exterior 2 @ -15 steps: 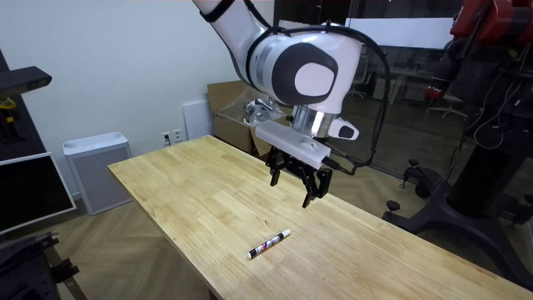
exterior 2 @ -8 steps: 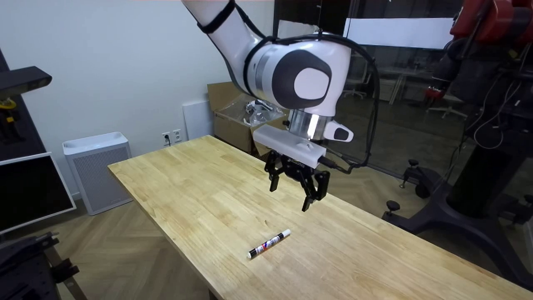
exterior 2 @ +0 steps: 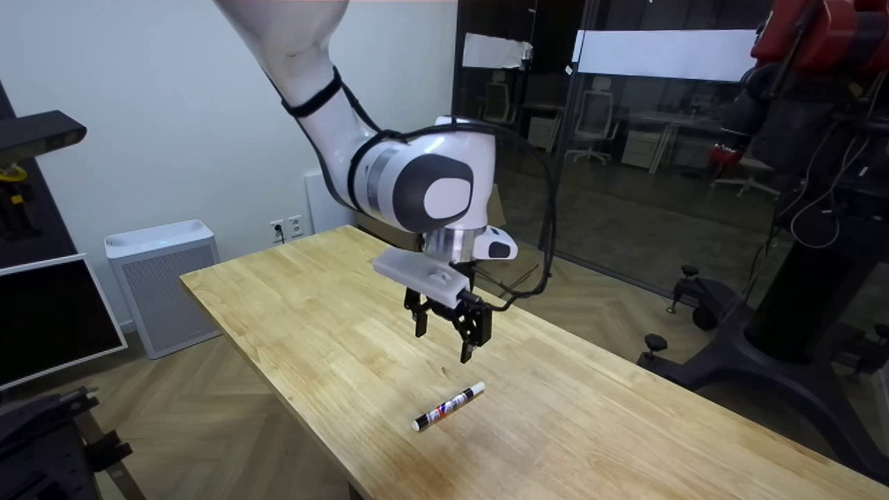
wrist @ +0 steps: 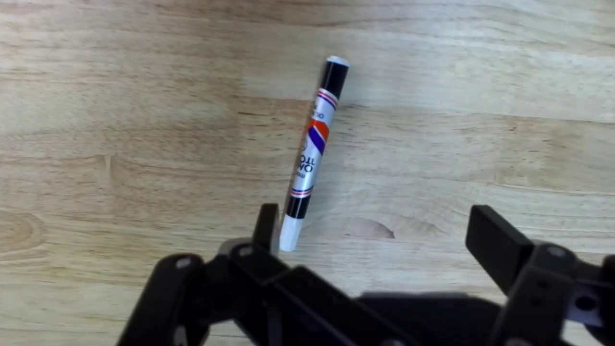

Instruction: Move the marker to the left

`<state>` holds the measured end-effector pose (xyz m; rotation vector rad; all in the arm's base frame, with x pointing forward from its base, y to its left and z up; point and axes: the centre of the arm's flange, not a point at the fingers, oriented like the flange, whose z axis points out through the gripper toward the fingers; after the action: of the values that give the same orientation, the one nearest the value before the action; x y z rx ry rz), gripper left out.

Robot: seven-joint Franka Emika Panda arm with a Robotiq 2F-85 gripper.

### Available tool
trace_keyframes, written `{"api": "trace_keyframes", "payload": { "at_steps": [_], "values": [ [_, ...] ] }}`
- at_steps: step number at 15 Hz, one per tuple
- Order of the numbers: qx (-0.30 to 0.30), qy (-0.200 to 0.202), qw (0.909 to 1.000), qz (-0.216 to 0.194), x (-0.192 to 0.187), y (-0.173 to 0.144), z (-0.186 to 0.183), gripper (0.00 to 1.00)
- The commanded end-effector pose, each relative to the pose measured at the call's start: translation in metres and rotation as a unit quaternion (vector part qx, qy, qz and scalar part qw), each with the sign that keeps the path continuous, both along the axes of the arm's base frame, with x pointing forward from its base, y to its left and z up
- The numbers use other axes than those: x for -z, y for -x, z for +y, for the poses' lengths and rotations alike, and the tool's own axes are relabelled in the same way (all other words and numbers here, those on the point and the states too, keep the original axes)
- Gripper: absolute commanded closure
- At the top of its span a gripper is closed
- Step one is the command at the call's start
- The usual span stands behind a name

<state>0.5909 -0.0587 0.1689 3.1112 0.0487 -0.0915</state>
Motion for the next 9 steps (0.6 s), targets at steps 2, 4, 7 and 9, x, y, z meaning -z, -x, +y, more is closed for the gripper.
{"api": "trace_keyframes", "payload": {
  "at_steps": [2, 4, 7, 9],
  "values": [
    [0.034, 0.005, 0.9981, -0.051, 0.030, 0.040, 0.020, 0.00],
    [0.047, 0.003, 0.9963, -0.072, 0.038, 0.055, 0.019, 0.00],
    [0.031, -0.001, 0.9980, -0.055, 0.047, 0.048, 0.015, 0.00],
    [0.035, -0.002, 0.9980, -0.054, 0.049, 0.052, 0.013, 0.00]
  ]
}}
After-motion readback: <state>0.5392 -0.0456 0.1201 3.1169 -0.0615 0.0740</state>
